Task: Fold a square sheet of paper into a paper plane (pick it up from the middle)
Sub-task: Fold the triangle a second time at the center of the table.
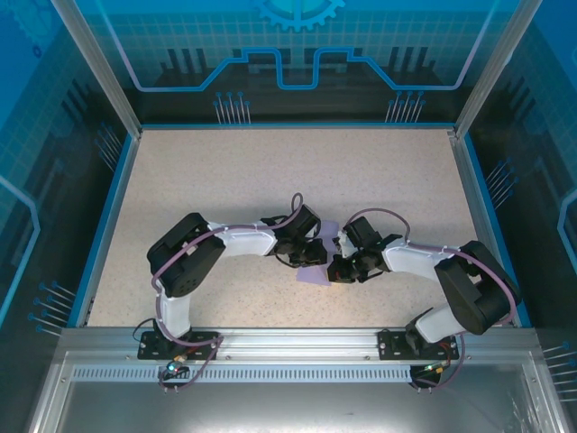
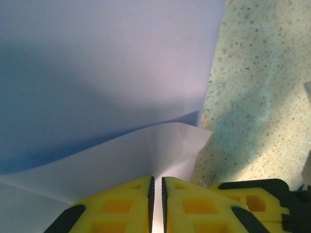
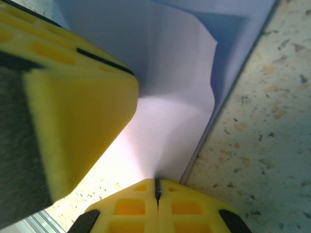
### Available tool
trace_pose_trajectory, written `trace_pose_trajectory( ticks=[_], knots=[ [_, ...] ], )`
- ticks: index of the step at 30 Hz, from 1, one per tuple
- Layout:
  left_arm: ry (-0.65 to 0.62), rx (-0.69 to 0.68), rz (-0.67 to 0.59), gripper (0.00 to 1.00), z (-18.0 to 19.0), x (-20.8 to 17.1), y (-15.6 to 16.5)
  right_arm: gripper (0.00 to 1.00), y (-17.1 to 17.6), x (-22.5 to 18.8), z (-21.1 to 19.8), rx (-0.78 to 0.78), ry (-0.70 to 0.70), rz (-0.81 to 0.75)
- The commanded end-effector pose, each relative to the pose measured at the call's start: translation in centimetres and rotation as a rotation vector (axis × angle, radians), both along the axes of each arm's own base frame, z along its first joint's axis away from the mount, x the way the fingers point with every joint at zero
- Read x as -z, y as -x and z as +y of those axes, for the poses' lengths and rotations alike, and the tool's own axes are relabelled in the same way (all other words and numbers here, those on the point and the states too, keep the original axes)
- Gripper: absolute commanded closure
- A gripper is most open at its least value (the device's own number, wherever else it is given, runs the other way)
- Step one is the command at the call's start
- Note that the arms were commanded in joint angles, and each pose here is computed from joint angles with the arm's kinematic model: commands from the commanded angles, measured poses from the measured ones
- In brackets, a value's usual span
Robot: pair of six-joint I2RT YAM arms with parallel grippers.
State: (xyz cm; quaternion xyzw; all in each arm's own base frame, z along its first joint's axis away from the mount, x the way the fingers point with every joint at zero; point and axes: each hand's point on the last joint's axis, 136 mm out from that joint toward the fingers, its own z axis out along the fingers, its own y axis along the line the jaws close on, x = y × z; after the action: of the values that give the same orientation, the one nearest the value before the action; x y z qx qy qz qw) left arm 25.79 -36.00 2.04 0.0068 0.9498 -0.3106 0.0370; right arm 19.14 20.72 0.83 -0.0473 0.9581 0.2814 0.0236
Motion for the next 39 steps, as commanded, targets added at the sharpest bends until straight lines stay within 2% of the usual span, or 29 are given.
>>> trace_pose_trajectory(
  ticks=[1,39],
  knots=[
    [-0.038,0.019,-0.003,0.85,0.4,1.2,0.0,0.97,2.1,2.8,-2.5,-0.016,0.160,0.058],
    [-0.089,-0.090,-0.030,0.85,6.8,3.3,-5.4,0.98,2.7,3.5,-3.2,-0.039,0.220,0.083]
  ],
)
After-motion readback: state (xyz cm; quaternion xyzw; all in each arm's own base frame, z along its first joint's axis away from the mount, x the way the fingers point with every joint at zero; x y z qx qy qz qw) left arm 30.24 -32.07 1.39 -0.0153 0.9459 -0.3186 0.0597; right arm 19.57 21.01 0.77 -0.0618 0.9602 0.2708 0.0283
